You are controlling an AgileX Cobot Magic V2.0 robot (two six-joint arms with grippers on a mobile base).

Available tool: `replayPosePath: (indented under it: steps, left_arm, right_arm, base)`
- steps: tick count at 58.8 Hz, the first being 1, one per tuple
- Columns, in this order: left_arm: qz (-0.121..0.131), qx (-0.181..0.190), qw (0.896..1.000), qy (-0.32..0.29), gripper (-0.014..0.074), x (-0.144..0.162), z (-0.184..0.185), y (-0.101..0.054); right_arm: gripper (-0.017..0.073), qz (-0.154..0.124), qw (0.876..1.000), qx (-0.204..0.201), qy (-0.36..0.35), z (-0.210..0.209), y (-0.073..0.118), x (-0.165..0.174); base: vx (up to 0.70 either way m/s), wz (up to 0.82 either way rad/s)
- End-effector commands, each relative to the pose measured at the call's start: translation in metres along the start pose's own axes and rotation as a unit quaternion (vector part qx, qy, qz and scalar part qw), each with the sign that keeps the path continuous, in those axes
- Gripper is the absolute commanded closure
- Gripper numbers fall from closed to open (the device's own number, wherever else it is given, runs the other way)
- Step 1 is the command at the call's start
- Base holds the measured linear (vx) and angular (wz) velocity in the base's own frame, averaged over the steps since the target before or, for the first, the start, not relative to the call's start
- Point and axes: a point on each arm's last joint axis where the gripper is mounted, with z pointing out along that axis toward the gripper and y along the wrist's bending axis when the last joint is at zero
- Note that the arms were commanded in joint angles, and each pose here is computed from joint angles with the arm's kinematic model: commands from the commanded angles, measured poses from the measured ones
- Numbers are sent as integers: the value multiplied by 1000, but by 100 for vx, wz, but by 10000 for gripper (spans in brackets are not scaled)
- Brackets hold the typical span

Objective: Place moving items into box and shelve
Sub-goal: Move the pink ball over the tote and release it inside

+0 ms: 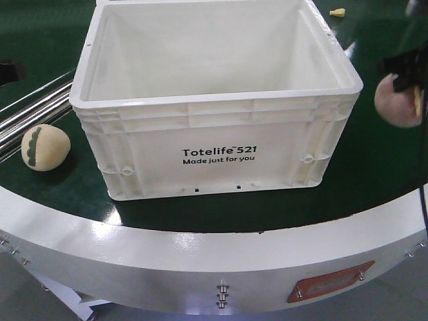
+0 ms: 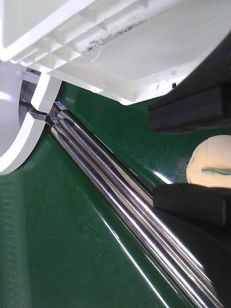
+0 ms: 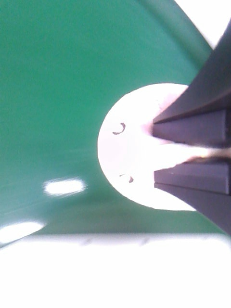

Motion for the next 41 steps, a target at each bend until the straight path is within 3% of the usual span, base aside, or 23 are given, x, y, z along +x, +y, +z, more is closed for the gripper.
replayPosePath:
  steps: [1, 8, 17, 22, 28, 32, 41]
  left_arm:
    - [-9, 2, 997, -71, 197, -22, -12, -1]
    - [-9, 2, 997, -71, 197, -22, -12, -1]
    - [-9, 2, 997, -71, 197, -22, -12, -1]
    - [-9, 2, 997, -71, 197, -22, -12, -1]
    - [-10, 2, 997, -73, 197, -23, -13, -1]
    - [-10, 2, 997, -73, 197, -23, -13, -1]
    - [-9, 2, 997, -73, 197, -23, -13, -1]
  right_arm:
    - [567, 8, 993, -12, -117, -72, 6, -24]
    - [567, 20, 979, -74, -187, -126, 20, -38]
    - [567, -13, 952, -202, -228, -157, 45, -46]
    - [565, -19, 938, -253, -235, -159, 53, -48]
    - [561, -49, 936, -274, -216, -149, 66, -48]
    - [555, -87, 935, -280, -198, -136, 86, -48]
    - [510, -158, 933, -250, -204, -107, 129, -53]
  base:
    - [0, 0]
    - [0, 0]
    - [0, 0]
    - [0, 0]
    - [0, 0]
    - [0, 0]
    - [0, 0]
